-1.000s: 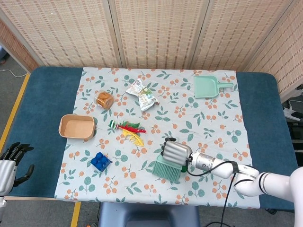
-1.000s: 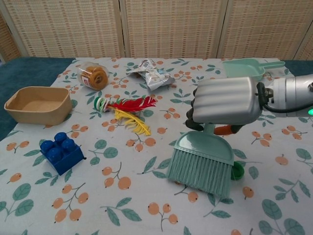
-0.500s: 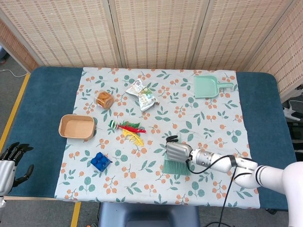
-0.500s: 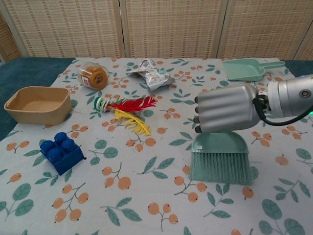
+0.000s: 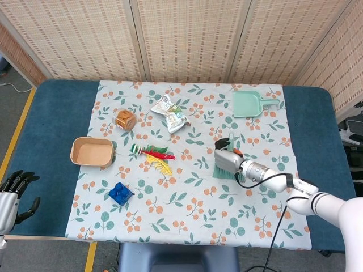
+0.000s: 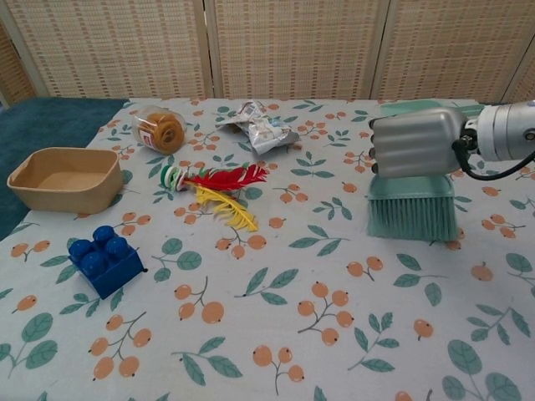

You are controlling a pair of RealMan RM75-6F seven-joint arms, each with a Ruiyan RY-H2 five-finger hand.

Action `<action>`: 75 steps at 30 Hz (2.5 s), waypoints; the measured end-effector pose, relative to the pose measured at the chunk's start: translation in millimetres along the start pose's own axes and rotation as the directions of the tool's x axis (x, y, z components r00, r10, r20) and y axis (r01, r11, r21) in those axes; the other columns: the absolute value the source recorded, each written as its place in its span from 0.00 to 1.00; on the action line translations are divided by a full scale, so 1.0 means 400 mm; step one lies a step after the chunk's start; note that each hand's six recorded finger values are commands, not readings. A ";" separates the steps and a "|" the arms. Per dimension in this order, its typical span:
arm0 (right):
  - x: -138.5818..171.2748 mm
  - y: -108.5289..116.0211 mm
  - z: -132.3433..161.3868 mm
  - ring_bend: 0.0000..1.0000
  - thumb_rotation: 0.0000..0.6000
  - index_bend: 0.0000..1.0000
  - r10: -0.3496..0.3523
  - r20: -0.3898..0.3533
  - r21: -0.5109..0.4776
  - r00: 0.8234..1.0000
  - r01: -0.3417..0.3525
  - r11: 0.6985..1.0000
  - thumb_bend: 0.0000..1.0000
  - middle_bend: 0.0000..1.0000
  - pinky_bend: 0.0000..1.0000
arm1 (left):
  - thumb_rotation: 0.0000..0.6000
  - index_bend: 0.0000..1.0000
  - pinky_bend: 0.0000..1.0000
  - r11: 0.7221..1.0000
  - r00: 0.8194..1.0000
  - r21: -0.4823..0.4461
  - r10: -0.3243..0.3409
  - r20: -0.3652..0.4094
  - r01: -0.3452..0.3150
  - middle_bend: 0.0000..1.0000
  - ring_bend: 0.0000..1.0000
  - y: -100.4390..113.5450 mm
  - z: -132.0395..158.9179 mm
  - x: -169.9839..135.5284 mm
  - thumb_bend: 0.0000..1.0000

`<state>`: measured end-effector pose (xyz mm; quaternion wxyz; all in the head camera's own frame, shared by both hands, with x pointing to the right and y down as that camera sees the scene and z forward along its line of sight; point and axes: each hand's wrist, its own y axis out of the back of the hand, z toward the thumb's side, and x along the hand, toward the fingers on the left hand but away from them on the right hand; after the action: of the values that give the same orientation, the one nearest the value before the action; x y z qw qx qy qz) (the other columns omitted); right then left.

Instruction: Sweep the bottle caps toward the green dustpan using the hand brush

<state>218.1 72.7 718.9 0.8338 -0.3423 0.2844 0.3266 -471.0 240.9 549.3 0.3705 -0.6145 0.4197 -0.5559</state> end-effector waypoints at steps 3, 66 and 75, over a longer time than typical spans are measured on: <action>0.008 -0.048 -0.008 0.54 1.00 0.75 0.058 0.044 0.036 0.997 -0.059 0.998 1.00 0.67 0.51 | 1.00 0.27 0.36 1.000 1.000 0.001 0.001 0.001 -0.001 0.21 0.13 0.001 0.001 0.000 0.37; 0.195 -0.232 0.035 0.54 1.00 0.74 0.189 0.220 -0.282 0.957 -0.123 0.952 1.00 0.68 0.51 | 1.00 0.27 0.36 1.000 1.000 0.012 -0.013 -0.014 0.013 0.21 0.13 -0.007 -0.003 0.001 0.38; 0.166 -0.269 0.055 0.55 1.00 0.74 0.198 0.238 -0.229 0.951 -0.144 0.963 1.00 0.68 0.52 | 1.00 0.27 0.36 1.000 1.000 0.010 -0.010 -0.021 0.010 0.21 0.13 -0.005 -0.008 0.001 0.38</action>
<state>344.6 53.2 727.4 0.7916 -0.3563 0.1661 0.4678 -473.9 241.3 551.7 0.3665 -0.6088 0.4176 -0.5663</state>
